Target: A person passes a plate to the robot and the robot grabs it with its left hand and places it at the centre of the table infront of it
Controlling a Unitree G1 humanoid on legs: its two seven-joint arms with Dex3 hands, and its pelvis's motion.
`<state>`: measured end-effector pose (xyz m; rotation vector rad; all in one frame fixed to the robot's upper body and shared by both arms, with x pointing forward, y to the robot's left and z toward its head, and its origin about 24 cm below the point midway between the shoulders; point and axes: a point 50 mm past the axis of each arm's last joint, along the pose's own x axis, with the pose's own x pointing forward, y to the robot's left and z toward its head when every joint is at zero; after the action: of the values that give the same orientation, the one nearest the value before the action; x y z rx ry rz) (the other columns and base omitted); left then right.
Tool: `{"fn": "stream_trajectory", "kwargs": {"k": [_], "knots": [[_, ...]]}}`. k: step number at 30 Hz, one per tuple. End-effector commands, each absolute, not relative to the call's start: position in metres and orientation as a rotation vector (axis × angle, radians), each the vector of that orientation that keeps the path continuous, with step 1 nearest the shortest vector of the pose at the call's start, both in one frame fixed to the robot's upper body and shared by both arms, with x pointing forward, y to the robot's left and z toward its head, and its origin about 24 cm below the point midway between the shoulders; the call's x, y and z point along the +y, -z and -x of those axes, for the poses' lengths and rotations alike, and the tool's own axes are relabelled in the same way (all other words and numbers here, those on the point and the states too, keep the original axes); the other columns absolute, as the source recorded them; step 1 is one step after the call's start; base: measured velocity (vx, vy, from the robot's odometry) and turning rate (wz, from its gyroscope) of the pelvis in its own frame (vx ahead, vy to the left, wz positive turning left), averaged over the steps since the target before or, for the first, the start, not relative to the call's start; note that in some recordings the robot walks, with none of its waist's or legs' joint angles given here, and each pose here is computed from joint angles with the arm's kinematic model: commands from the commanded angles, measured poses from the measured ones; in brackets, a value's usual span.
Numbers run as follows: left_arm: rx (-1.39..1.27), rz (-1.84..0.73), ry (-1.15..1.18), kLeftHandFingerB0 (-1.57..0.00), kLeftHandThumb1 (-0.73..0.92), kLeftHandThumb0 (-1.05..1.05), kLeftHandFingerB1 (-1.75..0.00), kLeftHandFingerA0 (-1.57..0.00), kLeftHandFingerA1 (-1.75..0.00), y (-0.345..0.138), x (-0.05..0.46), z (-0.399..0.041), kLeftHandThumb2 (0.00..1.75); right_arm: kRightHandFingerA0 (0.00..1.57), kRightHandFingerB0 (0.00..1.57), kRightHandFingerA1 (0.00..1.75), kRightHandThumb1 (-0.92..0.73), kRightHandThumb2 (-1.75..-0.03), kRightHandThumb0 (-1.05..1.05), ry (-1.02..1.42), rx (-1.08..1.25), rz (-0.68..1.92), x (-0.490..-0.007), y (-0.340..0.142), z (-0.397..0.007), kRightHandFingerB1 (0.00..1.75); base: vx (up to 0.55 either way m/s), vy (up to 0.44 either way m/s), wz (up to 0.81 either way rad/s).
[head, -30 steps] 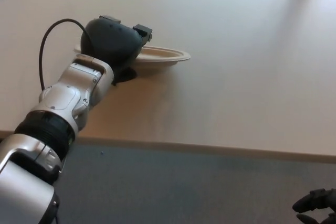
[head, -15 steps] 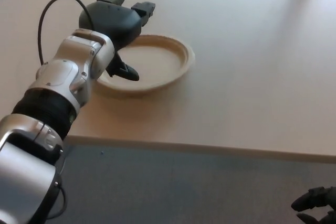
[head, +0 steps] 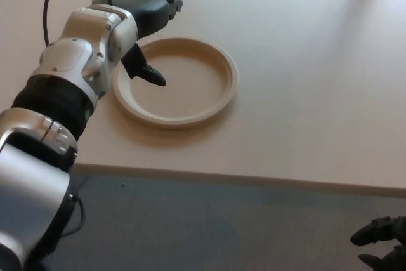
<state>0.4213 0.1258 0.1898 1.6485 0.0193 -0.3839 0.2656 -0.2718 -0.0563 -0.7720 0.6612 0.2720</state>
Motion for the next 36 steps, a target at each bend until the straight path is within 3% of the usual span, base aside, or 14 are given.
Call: {"fn": "stream_trajectory", "kwargs": {"k": [1, 8, 9, 11, 12, 13, 14, 15, 16, 17, 18, 20, 21, 36], "knots": [[0.49, -1.318, 0.625, 0.0, 0.38, -0.7, 0.0, -0.01, -0.12, -0.232, 0.153, -0.419, 0.85, 0.73, 0.58, 0.69, -0.57, -0.62, -0.4, -0.231, 0.626, 0.772, -0.28, 0.037, -0.283, 0.54, 0.0, 0.0, 0.0], [-0.013, -1.289, 0.487, 0.0, 0.48, -0.9, -0.09, -0.07, 0.0, -0.244, 0.161, -0.401, 0.96, 0.7, 0.57, 0.68, -0.62, -0.59, -0.49, -0.24, 0.612, 0.771, -0.278, 0.036, -0.285, 0.54, 0.0, 0.0, 0.0], [-0.099, -1.279, 0.482, 0.0, 0.49, -0.84, -0.15, -0.11, -0.21, -0.243, 0.162, -0.389, 0.93, 0.68, 0.56, 0.68, -0.62, -0.59, -0.49, -0.245, 0.616, 0.77, -0.277, 0.036, -0.285, 0.54, 0.0, 0.0, 0.0], [-0.237, -1.254, 0.46, -0.05, 0.51, -0.91, -0.18, -0.09, -0.25, -0.238, 0.165, -0.362, 0.88, 0.68, 0.56, 0.68, -0.62, -0.6, -0.49, -0.263, 0.614, 0.769, -0.277, 0.038, -0.283, 0.56, 0.0, 0.0, 0.0], [-0.276, -1.228, 0.455, -0.06, 0.61, -0.88, -0.25, -0.13, -0.27, -0.237, 0.165, -0.354, 0.6, 0.69, 0.56, 0.68, -0.63, -0.59, -0.51, -0.261, 0.614, 0.768, -0.277, 0.038, -0.282, 0.55, 0.0, 0.0, 0.0], [-0.343, -1.183, 0.439, -0.01, 0.18, -0.38, -0.49, 0.0, -0.47, -0.233, 0.167, -0.336, 0.86, 0.72, 0.57, 0.67, -0.63, -0.58, -0.52, -0.258, 0.623, 0.773, -0.278, 0.04, -0.28, 0.52, 0.0, 0.0, 0.0], [-0.343, -1.183, 0.439, -0.01, 0.18, -0.38, -0.49, 0.0, -0.47, -0.233, 0.167, -0.336, 0.86, 0.72, 0.57, 0.67, -0.63, -0.58, -0.52, -0.258, 0.623, 0.773, -0.278, 0.04, -0.28, 0.52, 0.0, 0.0, 0.0], [-0.42, -1.156, 0.428, -0.06, 0.52, -0.82, -0.32, -0.17, -0.41, -0.226, 0.171, -0.313, 0.87, 0.71, 0.57, 0.68, -0.63, -0.58, -0.51, -0.261, 0.638, 0.78, -0.278, 0.043, -0.277, 0.54, 0.0, 0.0, 0.0], [-0.479, -1.149, 0.425, -0.06, 0.52, -0.82, -0.32, -0.17, -0.41, -0.221, 0.175, -0.296, 0.87, 0.71, 0.57, 0.68, -0.63, -0.58, -0.51, -0.264, 0.645, 0.779, -0.278, 0.045, -0.276, 0.54, 0.0, 0.0, 0.0], [-0.492, -1.146, 0.428, -0.14, 0.63, -0.78, -0.27, -0.25, -0.3, -0.218, 0.176, -0.287, 0.6, 0.7, 0.57, 0.68, -0.63, -0.59, -0.51, -0.266, 0.651, 0.776, -0.278, 0.046, -0.274, 0.54, 0.0, 0.0, 0.0], [-0.49, -1.143, 0.434, -0.12, 0.52, -0.8, -0.37, -0.19, -0.4, -0.212, 0.177, -0.274, 0.83, 0.7, 0.56, 0.68, -0.63, -0.58, -0.52, -0.271, 0.664, 0.77, -0.278, 0.051, -0.269, 0.54, 0.0, 0.0, 0.0], [-0.483, -1.144, 0.438, -0.12, 0.52, -0.8, -0.37, -0.19, -0.4, -0.208, 0.178, -0.264, 0.83, 0.7, 0.56, 0.68, -0.63, -0.58, -0.52, -0.276, 0.677, 0.765, -0.278, 0.054, -0.265, 0.54, 0.0, 0.0, 0.0], [-0.496, -1.151, 0.442, -0.23, 0.6, -0.72, -0.29, -0.28, -0.32, -0.203, 0.179, -0.247, 0.59, 0.71, 0.56, 0.68, -0.62, -0.58, -0.52, -0.283, 0.687, 0.768, -0.277, 0.057, -0.262, 0.54, 0.0, 0.0, 0.0], [-0.268, -1.022, 0.483, -0.5, 0.53, -0.65, -0.39, -0.61, -0.44, -0.138, 0.222, -0.135, 0.62, 0.7, 0.56, 0.66, -0.62, -0.58, -0.54, -0.304, 0.756, 0.763, -0.277, 0.076, -0.238, 0.54, 0.0, 0.0, 0.0]]}}
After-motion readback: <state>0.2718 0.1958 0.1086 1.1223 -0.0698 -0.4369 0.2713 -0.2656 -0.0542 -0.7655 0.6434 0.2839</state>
